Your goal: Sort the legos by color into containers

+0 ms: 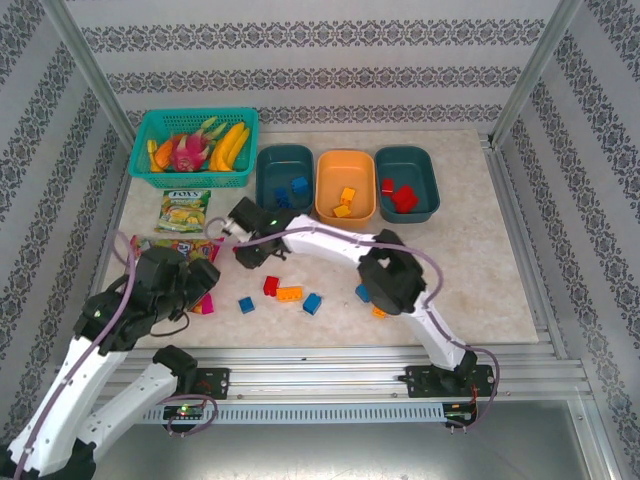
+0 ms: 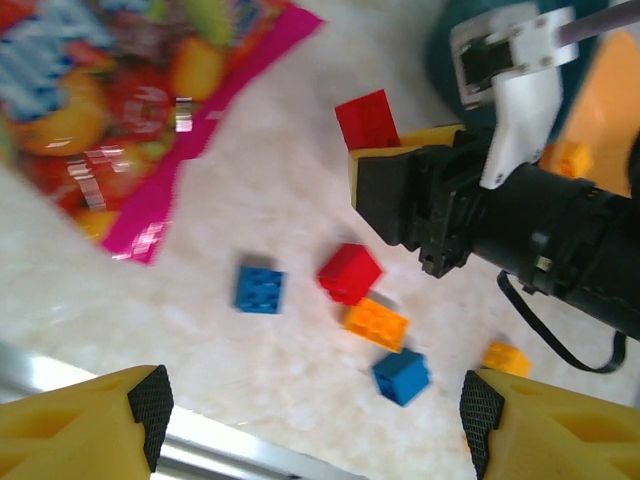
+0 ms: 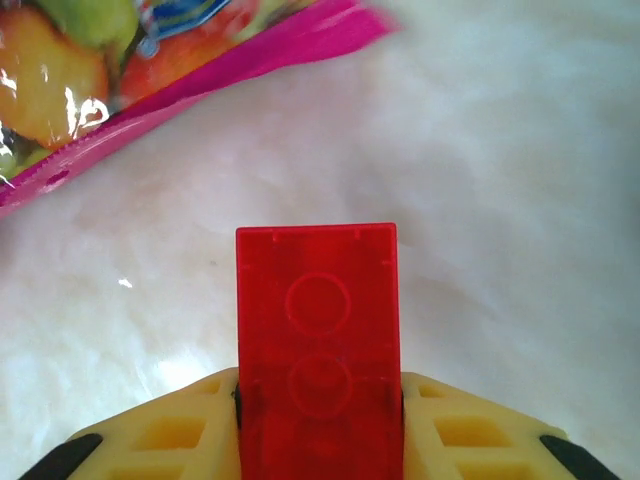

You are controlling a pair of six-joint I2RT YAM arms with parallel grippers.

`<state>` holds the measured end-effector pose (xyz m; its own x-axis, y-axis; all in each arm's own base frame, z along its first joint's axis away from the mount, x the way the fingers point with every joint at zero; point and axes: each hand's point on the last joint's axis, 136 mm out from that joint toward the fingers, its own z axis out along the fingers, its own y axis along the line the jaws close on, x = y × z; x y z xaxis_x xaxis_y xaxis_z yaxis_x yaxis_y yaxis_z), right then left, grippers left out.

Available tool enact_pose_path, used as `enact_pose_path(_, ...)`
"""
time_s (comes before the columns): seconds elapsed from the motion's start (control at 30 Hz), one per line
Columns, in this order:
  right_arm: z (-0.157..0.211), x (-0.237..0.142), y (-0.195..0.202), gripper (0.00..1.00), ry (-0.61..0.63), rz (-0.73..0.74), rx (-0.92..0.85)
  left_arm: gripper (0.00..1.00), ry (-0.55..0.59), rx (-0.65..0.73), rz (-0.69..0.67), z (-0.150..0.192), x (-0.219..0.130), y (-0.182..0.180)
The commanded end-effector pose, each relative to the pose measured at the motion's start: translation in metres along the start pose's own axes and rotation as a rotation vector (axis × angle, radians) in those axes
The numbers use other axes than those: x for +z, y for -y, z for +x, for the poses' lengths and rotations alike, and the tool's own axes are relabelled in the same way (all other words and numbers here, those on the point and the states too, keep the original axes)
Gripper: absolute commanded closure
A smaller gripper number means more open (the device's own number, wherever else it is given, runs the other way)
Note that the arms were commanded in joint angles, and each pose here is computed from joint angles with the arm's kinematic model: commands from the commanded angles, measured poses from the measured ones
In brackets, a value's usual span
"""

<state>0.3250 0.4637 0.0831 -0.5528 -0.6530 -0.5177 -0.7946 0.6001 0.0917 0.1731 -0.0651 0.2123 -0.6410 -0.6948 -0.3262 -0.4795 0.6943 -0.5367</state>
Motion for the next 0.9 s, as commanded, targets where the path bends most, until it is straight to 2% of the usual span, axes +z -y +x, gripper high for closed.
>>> enact_pose_path(0.0,-0.035,-0.073,0.049,0.71,0.189,0.065,0.154,0.21,-0.014,0.106,0.244,-0.011,0.008,0.079)
enact_pose_path(0.2,-0.011,-0.140,0.143,0.71,0.271,0.159,0.403,0.21,-0.081,0.207,0.368,-0.020,0.041,0.171)
enact_pose_path(0.4,0.037,-0.180,0.243,0.71,0.299,0.269,0.688,0.21,-0.159,0.279,0.431,-0.011,0.084,0.238)
enact_pose_path(0.63,0.098,-0.177,0.341,0.70,0.227,0.351,0.984,0.21,-0.250,0.359,0.466,0.009,0.136,0.295)
enact_pose_path(0.87,0.134,-0.143,0.398,0.69,0.120,0.372,1.119,0.21,-0.285,0.411,0.489,0.015,0.173,0.333)
